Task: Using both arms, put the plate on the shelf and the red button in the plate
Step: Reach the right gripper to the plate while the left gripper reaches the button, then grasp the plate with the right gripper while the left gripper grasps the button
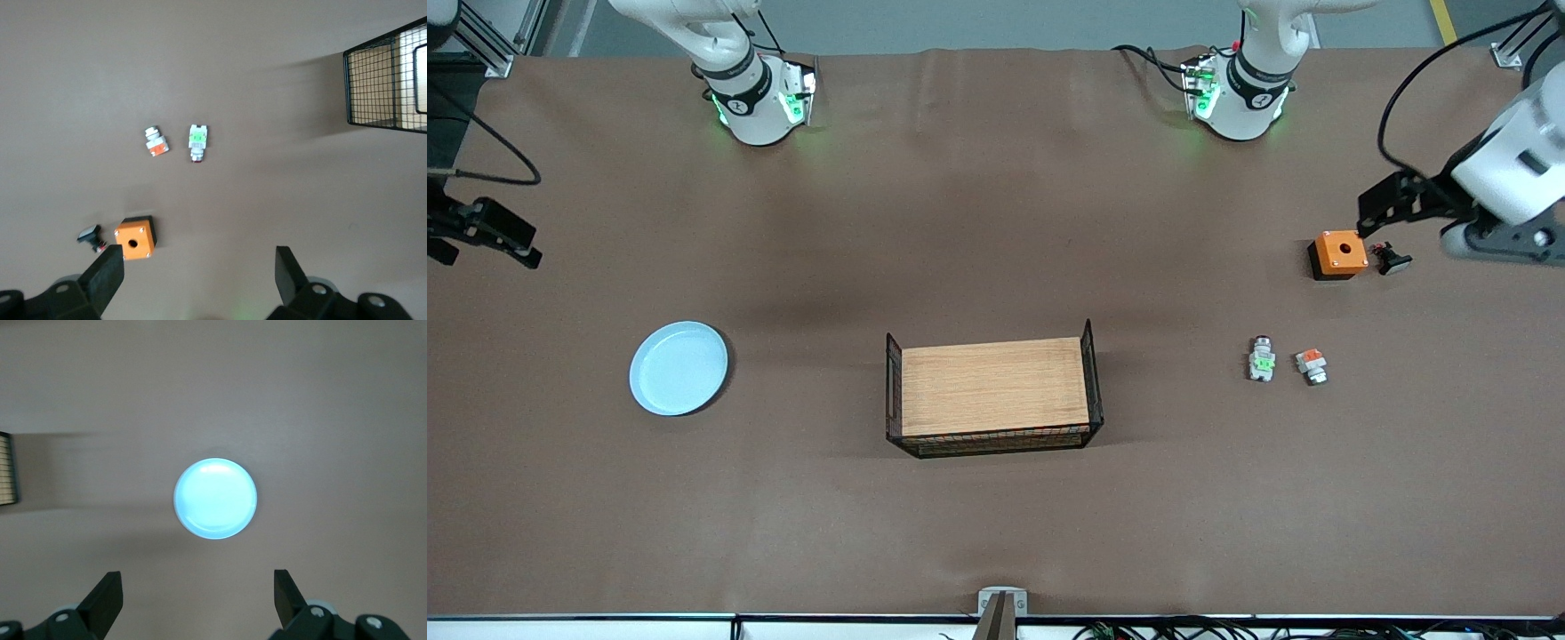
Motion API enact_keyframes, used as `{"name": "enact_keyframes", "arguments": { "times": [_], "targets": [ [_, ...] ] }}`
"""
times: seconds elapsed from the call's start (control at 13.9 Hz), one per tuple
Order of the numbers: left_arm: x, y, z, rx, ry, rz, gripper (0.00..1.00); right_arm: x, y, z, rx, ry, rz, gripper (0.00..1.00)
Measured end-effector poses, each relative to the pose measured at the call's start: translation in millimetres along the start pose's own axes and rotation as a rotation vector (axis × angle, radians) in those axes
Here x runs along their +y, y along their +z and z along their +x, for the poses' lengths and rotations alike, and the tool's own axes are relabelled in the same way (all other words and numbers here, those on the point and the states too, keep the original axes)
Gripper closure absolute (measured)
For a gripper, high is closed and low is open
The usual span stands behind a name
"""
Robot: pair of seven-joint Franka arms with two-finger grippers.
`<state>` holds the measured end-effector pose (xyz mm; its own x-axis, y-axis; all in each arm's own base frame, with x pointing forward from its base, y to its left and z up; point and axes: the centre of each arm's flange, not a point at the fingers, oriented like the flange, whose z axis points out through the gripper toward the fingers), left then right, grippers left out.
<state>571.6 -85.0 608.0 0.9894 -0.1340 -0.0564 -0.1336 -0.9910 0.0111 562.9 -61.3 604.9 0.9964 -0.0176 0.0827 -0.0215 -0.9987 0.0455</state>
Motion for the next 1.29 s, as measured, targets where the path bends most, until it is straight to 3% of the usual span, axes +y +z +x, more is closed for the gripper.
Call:
{"name": "enact_keyframes", "arguments": {
  "times": [0.22,0.36,0.5,0.79,1.29],
  "targets": [
    [1.4,70.3,21.6,0.011,0.003,-0.004,0.0,46.4,65.3,-1.2,0.01,-0.02,-0.008,0.0],
    [1.4,130.1,29.0,0.056,0.003,-0.006,0.0,56.4,108.5,-1.3,0.006,-0.011,-0.01,0.0],
    [-0.4,194.2,27.2,0.096,0.0,-0.009,0.0,70.1,154.2,1.9,-0.016,0.008,-0.009,0.0],
    [-7.8,297.1,31.3,0.101,0.004,-0.008,0.0,105.8,246.7,6.2,-0.086,0.015,-0.001,0.0],
    [-39.4,391.8,40.5,0.076,0.0,0.007,0.0,106.4,373.0,10.9,-0.1,0.006,-0.001,0.0]
  ]
}}
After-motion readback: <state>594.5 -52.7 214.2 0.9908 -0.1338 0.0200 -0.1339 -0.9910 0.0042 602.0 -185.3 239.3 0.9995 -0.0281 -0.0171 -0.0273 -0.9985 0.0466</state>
